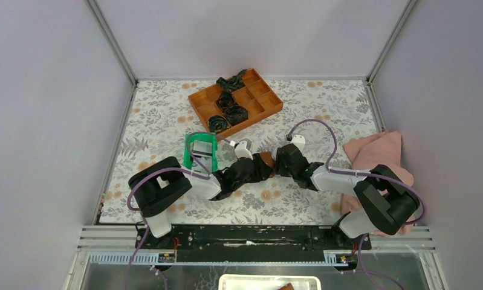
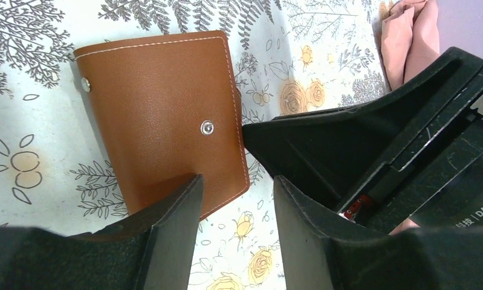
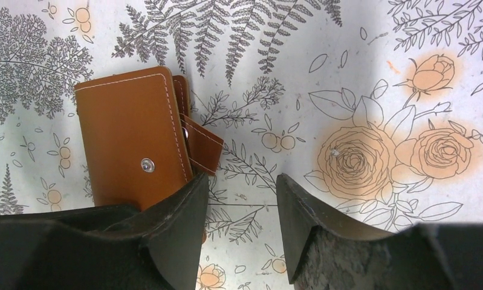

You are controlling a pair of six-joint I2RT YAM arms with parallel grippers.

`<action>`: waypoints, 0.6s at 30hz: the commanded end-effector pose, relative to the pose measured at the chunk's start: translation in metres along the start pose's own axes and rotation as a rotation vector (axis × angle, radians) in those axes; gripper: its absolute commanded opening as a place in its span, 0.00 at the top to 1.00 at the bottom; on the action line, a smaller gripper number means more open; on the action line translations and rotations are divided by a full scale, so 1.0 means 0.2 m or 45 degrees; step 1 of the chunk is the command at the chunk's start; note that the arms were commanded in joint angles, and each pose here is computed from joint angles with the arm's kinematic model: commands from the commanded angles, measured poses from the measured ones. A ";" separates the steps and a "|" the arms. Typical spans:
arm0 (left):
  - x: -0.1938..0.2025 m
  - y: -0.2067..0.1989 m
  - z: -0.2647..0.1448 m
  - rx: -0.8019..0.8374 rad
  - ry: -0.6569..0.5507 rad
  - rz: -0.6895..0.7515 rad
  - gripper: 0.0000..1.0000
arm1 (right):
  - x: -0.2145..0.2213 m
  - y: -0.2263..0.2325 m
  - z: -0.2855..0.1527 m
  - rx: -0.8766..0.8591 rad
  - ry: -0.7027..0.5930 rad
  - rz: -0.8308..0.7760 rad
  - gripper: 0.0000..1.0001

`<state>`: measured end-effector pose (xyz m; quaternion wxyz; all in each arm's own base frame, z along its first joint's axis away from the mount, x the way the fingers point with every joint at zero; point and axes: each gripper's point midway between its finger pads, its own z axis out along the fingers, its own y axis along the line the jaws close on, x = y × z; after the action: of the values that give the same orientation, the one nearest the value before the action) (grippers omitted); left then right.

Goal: Put the credit cards into the card holder
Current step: Close the card holder at the center of the board.

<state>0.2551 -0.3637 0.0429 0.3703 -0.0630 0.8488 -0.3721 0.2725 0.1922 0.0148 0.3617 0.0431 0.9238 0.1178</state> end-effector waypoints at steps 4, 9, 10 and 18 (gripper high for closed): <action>0.08 0.18 -0.01 -0.144 0.054 0.084 0.46 | 0.08 -0.07 0.05 0.102 0.015 -0.045 0.47; 0.11 0.24 -0.01 -0.193 0.072 0.093 0.46 | 0.01 -0.08 0.05 0.134 -0.054 -0.022 0.47; 0.11 0.25 -0.02 -0.197 0.074 0.091 0.46 | 0.00 -0.08 0.05 0.146 -0.068 -0.019 0.47; 0.13 0.28 -0.03 -0.220 0.087 0.090 0.46 | -0.08 -0.12 0.04 0.218 -0.146 0.002 0.47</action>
<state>0.2570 -0.3599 0.0397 0.3759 -0.0642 0.8509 -0.3615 0.2848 0.1881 0.0152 0.3969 0.0614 0.9113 0.0906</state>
